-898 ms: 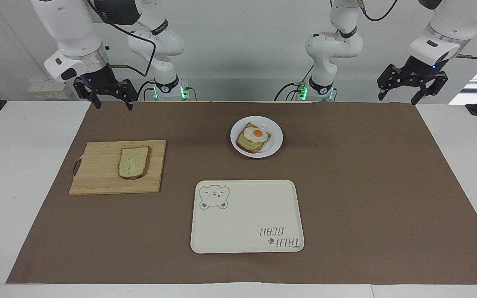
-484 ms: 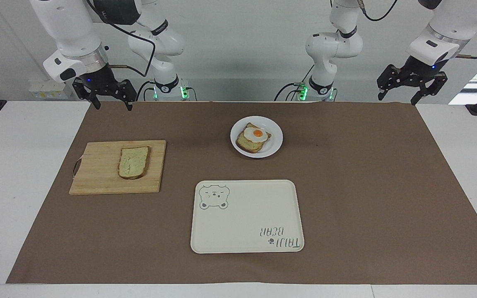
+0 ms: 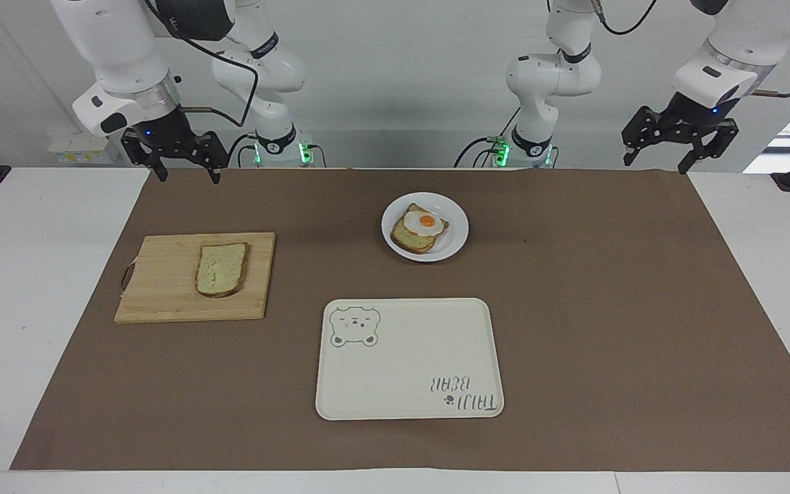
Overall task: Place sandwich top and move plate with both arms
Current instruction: 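Reach the right gripper down to the toast slice on the wooden board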
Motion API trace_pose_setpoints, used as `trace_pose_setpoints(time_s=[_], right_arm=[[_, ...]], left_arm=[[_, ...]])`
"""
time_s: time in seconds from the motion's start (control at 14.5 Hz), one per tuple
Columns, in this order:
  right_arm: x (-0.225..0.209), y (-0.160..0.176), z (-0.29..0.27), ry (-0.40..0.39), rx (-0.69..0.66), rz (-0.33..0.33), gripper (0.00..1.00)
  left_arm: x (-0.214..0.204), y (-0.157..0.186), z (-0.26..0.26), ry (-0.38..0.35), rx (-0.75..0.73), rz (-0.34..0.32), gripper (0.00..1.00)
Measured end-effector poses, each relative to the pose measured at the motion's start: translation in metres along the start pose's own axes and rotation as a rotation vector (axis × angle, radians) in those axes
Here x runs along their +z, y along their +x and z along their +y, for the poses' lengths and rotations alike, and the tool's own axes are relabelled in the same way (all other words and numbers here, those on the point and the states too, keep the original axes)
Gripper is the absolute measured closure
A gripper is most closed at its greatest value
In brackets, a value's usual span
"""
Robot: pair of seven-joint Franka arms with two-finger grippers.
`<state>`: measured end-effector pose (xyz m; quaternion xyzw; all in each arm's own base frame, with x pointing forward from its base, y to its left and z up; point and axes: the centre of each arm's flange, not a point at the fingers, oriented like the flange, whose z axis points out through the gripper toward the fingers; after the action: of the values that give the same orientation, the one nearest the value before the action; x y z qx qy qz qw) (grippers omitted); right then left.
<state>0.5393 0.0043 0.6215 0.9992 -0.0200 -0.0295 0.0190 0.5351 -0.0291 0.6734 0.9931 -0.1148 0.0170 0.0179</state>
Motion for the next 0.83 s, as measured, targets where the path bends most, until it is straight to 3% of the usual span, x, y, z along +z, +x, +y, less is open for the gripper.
trace_pose_setpoints(time_s=[0.55,0.83], right_arm=[[0.007,0.003,0.04,0.004,0.073,0.012,0.0],[0.048,0.011,0.037,0.003,0.04,0.045,0.0]], left_arm=[[-0.001,0.001,-0.001,0.006,-0.001,0.011,0.0],[-0.001,0.001,-0.001,0.006,-0.002,0.012,0.0]])
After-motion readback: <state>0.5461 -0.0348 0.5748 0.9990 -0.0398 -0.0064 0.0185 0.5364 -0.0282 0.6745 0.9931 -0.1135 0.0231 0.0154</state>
